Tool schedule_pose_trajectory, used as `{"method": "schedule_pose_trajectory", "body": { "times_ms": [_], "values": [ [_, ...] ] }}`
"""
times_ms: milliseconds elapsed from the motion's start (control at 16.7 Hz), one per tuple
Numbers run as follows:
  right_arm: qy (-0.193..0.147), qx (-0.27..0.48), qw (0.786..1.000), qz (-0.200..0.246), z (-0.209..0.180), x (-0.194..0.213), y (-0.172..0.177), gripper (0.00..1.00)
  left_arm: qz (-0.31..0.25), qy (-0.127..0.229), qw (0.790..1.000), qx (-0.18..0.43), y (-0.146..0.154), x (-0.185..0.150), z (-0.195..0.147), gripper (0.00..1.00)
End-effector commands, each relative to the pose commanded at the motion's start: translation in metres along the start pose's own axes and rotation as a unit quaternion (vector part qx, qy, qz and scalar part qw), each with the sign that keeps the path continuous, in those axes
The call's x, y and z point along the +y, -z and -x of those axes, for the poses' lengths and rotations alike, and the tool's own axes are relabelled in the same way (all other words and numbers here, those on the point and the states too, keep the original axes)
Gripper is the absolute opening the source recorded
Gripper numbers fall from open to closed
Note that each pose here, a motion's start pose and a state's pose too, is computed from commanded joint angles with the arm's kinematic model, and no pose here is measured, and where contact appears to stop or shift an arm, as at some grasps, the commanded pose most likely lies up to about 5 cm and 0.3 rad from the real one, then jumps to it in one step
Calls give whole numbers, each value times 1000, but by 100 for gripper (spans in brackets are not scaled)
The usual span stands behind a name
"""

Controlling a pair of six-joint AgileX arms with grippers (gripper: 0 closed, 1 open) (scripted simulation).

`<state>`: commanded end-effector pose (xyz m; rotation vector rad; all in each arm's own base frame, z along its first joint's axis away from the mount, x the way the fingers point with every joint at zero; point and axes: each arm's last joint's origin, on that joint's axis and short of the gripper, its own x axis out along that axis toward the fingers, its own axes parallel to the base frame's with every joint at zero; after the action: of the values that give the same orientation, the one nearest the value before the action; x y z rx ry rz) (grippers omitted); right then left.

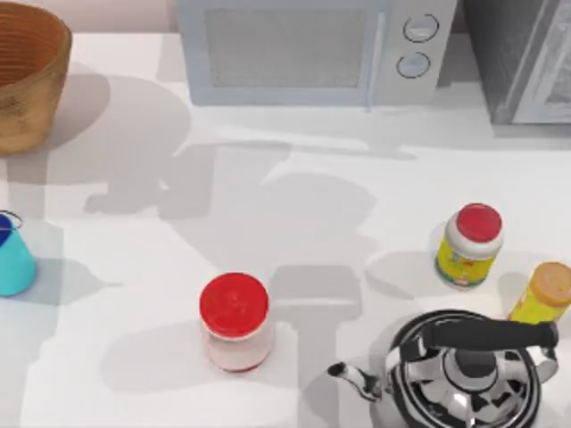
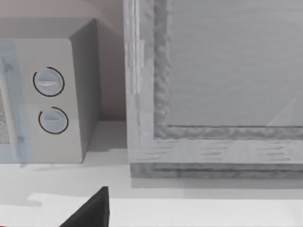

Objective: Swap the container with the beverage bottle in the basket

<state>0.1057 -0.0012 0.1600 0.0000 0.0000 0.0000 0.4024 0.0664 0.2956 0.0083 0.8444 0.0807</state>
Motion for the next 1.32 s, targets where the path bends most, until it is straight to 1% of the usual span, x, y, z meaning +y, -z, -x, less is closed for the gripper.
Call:
{"method": "schedule_pose_trajectory", "body": {
  "times_ms": [120, 300, 420, 540, 720, 900, 1080, 1200, 1320],
  "values": [
    [0, 0, 1000, 0, 0, 0, 0, 100, 0, -4, 998, -59, 23, -11, 52, 0],
    [0, 0, 1000, 0, 0, 0, 0, 100, -1, -3, 989, -148, 78, -26, 115, 0],
    [0, 0, 1000, 0, 0, 0, 0, 100, 0, 1, 979, -206, 123, -34, 142, 0],
    [0, 0, 1000, 0, 0, 0, 0, 100, 1, 6, 966, -260, 170, -39, 155, 0],
    [0, 0, 1000, 0, 0, 0, 0, 100, 3, 17, 945, -327, 233, -45, 151, 0],
    [0, 0, 1000, 0, 0, 0, 0, 100, 4, 28, 927, -375, 279, -49, 130, 0],
    [0, 0, 1000, 0, 0, 0, 0, 100, 4, 36, 916, -400, 305, -51, 109, 0],
    [0, 0, 1000, 0, 0, 0, 0, 100, 4, 39, 912, -408, 312, -52, 101, 0],
    [0, 0, 1000, 0, 0, 0, 0, 100, 4, 39, 911, -410, 313, -53, 100, 0]
  ]
}}
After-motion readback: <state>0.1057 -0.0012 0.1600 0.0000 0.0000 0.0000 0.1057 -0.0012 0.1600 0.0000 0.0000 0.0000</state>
